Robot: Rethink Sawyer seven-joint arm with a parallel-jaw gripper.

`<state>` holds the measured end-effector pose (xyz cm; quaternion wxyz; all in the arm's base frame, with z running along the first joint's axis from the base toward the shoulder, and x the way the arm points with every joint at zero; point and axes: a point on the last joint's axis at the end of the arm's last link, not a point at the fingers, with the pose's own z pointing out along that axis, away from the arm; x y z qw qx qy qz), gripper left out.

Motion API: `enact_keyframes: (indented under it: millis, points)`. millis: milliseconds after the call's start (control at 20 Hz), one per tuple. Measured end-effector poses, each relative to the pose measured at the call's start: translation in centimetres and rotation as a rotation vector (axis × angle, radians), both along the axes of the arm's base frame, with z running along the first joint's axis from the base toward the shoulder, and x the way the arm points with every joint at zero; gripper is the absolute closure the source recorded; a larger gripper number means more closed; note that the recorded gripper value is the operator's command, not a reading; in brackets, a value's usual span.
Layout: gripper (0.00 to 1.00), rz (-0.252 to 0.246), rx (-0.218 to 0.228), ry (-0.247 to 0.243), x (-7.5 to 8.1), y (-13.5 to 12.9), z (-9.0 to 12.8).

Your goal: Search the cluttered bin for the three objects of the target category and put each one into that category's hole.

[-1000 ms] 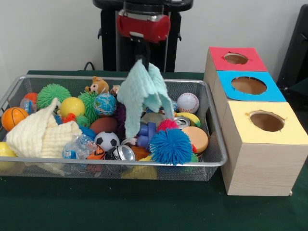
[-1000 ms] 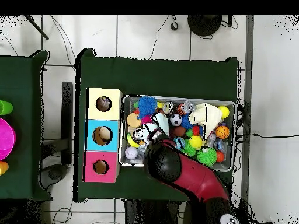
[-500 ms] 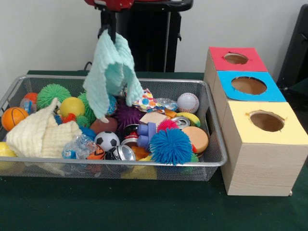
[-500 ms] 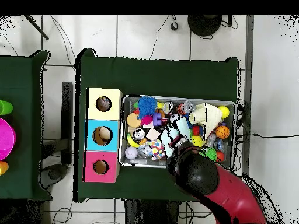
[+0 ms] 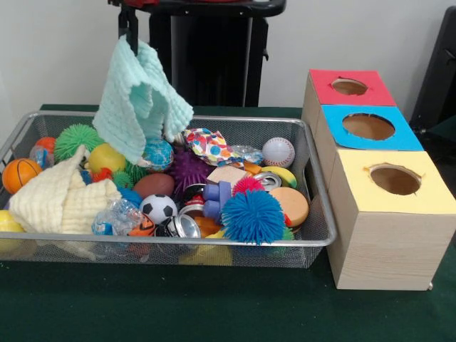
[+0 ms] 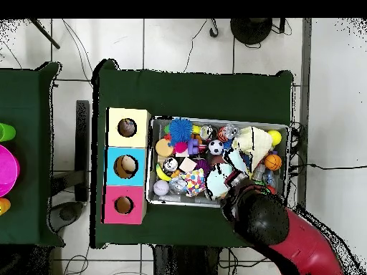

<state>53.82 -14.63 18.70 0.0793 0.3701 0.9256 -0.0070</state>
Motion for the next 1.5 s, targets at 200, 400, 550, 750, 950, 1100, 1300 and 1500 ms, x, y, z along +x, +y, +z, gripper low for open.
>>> enact_keyframes:
  millis: [200, 400, 550, 750, 950, 1100, 1300, 1500]
  points:
    - [1.0, 0.004, 0.007, 0.02, -0.3, -0.6, -1.2]
    - [1.0, 0.021, 0.014, 0.036, -0.4, -0.5, -2.3]
    - [1.0, 0.036, 0.021, 0.043, -0.4, -0.1, -2.8]
    - [1.0, 0.06, 0.033, 0.051, -0.3, 0.5, -3.5]
    - [1.0, 0.076, 0.042, 0.054, -0.1, 0.8, -4.0]
    - [1.0, 0.081, 0.051, 0.057, -0.1, 0.4, -4.6]
    - [1.0, 0.074, 0.062, 0.055, -0.2, -0.8, -5.0]
    - [1.0, 0.063, 0.072, 0.048, -0.3, -2.9, -5.6]
